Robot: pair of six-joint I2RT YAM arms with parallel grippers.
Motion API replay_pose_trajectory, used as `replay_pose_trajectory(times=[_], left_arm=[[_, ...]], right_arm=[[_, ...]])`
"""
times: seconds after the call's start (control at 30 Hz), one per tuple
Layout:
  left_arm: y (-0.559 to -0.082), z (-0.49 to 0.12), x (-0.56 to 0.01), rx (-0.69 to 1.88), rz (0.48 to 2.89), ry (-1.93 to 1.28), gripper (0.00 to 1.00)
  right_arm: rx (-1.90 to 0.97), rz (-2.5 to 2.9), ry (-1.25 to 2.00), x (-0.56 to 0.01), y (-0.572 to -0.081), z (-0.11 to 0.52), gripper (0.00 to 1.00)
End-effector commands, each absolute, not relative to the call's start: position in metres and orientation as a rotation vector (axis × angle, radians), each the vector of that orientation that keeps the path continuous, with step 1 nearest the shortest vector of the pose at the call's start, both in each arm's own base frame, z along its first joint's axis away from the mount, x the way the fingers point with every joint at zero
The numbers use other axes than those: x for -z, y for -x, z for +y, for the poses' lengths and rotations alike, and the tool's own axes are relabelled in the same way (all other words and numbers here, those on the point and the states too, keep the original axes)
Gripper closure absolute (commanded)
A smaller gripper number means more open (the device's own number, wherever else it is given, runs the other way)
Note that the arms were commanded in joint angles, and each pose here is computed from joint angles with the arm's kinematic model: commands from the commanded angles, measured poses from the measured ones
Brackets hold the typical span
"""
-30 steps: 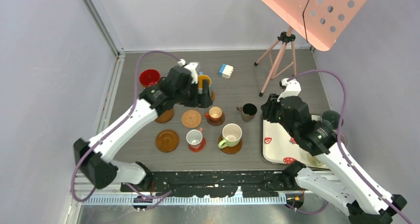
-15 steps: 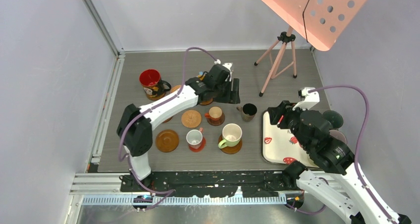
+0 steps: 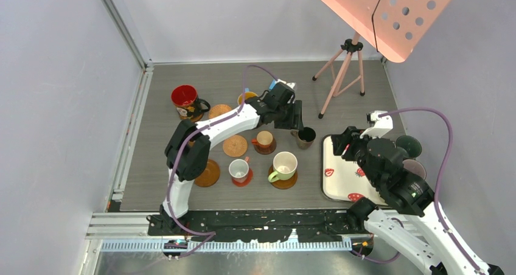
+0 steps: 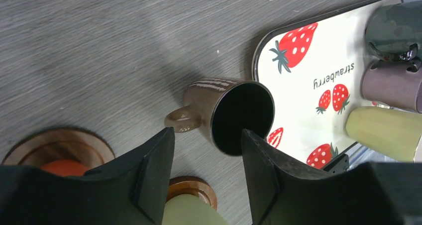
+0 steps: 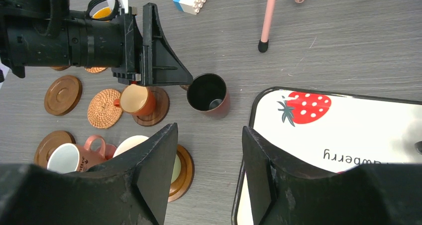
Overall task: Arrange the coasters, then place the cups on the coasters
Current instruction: Pick up the cup at the center of the board.
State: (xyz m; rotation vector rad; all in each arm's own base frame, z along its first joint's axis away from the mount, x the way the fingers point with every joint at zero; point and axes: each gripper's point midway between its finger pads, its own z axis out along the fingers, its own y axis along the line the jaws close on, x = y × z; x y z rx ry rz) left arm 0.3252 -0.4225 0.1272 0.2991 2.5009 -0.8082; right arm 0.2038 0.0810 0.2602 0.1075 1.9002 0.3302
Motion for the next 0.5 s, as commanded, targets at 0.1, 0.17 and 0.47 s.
replay_pose_trajectory(times=[0.1, 0.17, 0.47], left_arm=[[-0.33, -0.449, -0.132, 0.895, 2.462, -0.309, 0.48], [-0.331, -0.45, -0.127, 0.887, 2.47, -0.314, 0.49], [-0.323, -0.452, -0.114, 0.877, 2.506, -0.343, 0.54]], right_arm=[[-0.319, 1.875, -0.136, -0.264, -0.205, 0.076, 0.42], [-0.312, 1.877, -0.137, -0.263, -0.205, 0.075, 0.43], [-0.302, 1.884, -0.139, -0.259, -0.204, 0.074, 0.43]])
